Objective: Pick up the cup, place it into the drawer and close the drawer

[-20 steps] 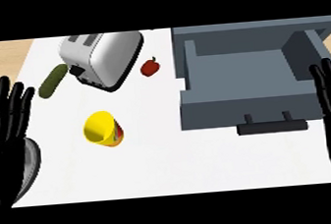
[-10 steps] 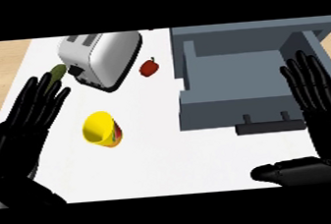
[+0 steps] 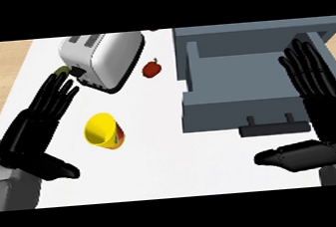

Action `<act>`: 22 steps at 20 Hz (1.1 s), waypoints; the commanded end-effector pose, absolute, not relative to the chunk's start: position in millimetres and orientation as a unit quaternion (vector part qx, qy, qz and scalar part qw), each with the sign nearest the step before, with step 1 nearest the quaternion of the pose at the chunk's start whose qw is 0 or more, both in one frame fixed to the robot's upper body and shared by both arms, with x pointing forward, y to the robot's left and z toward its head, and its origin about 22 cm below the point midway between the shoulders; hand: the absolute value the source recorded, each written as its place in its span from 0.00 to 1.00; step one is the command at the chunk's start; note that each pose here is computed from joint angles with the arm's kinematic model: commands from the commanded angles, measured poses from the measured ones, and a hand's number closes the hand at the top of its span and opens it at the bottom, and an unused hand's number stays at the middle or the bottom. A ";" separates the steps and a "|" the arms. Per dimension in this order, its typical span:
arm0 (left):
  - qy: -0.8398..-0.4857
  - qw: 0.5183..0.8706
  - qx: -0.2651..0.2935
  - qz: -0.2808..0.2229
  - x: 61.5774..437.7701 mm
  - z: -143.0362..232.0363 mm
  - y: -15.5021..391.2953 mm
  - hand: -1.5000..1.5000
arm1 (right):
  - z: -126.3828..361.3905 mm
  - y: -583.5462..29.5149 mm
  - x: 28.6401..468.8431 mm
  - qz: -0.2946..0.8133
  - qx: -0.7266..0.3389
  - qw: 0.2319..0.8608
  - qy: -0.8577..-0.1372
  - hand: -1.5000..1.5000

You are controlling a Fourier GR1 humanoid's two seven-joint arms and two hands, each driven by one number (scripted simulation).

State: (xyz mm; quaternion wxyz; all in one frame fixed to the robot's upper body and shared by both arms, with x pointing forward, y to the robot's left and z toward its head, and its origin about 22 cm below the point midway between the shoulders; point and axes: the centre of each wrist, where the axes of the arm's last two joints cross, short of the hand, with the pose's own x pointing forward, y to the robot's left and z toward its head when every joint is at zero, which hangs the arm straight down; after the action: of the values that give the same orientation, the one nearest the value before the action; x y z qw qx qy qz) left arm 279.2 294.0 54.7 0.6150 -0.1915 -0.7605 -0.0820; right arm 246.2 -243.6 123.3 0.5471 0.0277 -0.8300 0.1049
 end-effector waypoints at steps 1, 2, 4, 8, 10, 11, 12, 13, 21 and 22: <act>-0.743 0.639 -0.183 -0.084 288.8 21.7 304.3 0.00 | 135.4 -248.7 258.7 0.113 0.033 0.541 -0.833 0.00; -0.747 0.635 -0.177 -0.089 301.7 26.8 308.8 0.00 | 113.4 -237.8 246.2 0.109 0.040 0.537 -0.835 0.00; -0.740 0.647 -0.165 -0.081 305.8 9.6 314.9 0.00 | 122.9 -250.4 259.0 0.111 0.034 0.535 -0.837 0.00; -0.730 0.661 -0.152 -0.085 301.2 -24.1 309.3 0.00 | 122.3 -253.8 265.4 0.106 0.027 0.533 -0.839 0.00; -0.724 0.669 -0.147 -0.087 291.6 -38.8 319.0 0.00 | 141.6 -241.9 269.9 0.106 0.026 0.525 -0.844 0.00; -0.723 0.672 -0.132 -0.086 292.8 -43.7 308.1 0.00 | 144.4 -241.5 260.9 0.110 0.019 0.530 -0.840 0.00; -0.722 0.673 -0.137 -0.081 294.7 -43.9 318.6 0.00 | 126.5 -246.6 264.3 0.112 0.022 0.536 -0.836 0.00; -0.722 0.673 -0.134 -0.085 311.9 -39.1 308.5 0.00 | 133.7 -230.9 288.7 0.105 0.022 0.535 -0.838 0.00; -0.713 0.688 -0.110 -0.078 297.9 -96.0 341.7 0.00 | 145.2 -250.9 261.6 0.119 0.028 0.534 -0.836 0.00; -0.707 0.692 -0.120 -0.084 290.1 -109.9 326.9 0.00 | 134.3 -261.8 270.0 0.109 0.029 0.530 -0.840 0.00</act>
State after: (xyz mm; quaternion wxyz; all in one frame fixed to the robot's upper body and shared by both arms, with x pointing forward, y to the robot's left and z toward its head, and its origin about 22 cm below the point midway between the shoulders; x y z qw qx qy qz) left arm 297.7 334.3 -86.3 0.6867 -0.1201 -0.7124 -0.0805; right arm 265.7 -251.2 138.9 0.5328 0.0277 -0.8385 0.1109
